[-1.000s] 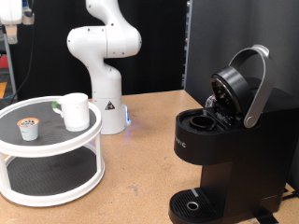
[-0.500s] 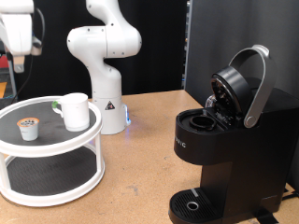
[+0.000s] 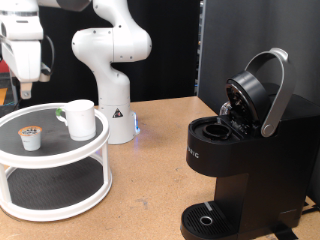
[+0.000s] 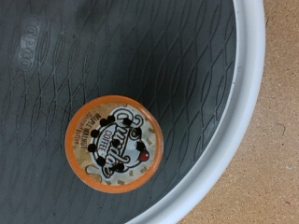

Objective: Make a cup of coffee with the keurig machine

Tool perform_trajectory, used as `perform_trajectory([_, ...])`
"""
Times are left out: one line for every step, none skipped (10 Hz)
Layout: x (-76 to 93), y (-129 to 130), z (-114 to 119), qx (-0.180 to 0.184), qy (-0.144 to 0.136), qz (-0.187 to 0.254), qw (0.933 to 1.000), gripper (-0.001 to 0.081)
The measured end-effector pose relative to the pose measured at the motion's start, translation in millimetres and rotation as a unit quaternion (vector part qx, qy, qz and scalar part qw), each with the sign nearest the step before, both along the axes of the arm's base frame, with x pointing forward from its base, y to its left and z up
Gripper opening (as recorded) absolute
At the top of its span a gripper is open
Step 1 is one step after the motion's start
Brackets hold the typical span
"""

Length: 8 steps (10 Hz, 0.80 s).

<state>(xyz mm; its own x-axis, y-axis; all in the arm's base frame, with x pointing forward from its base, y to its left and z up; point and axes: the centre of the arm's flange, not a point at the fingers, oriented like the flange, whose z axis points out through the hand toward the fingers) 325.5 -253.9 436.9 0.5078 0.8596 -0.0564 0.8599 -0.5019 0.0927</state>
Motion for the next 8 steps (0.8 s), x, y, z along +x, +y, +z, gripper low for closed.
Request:
perform_trajectory([-2.1, 1, -8, -0.006, -0.003, 0.003, 1.0, 0.0803])
perform_trajectory([-5.2, 2, -17, -0.01, -0.004, 0.006, 0.9999, 0.0803])
perform_trajectory([-9.1, 4, -27, -0.016, -0.004, 0.008, 0.9998, 0.0803])
perform_trajectory([-12.6, 6, -37, -0.023, -0.006, 0.008, 0.9997, 0.0803])
perform_trajectory([-15.7, 8, -46, -0.03, -0.008, 0.008, 0.9995, 0.0803])
perform_trajectory([-17.9, 10, -53, -0.033, -0.01, 0.008, 0.9994, 0.0803])
perform_trajectory([-19.3, 12, -58, -0.034, -0.013, 0.008, 0.9993, 0.0803])
perform_trajectory([-20.5, 15, -63, -0.033, -0.015, 0.007, 0.9993, 0.0803])
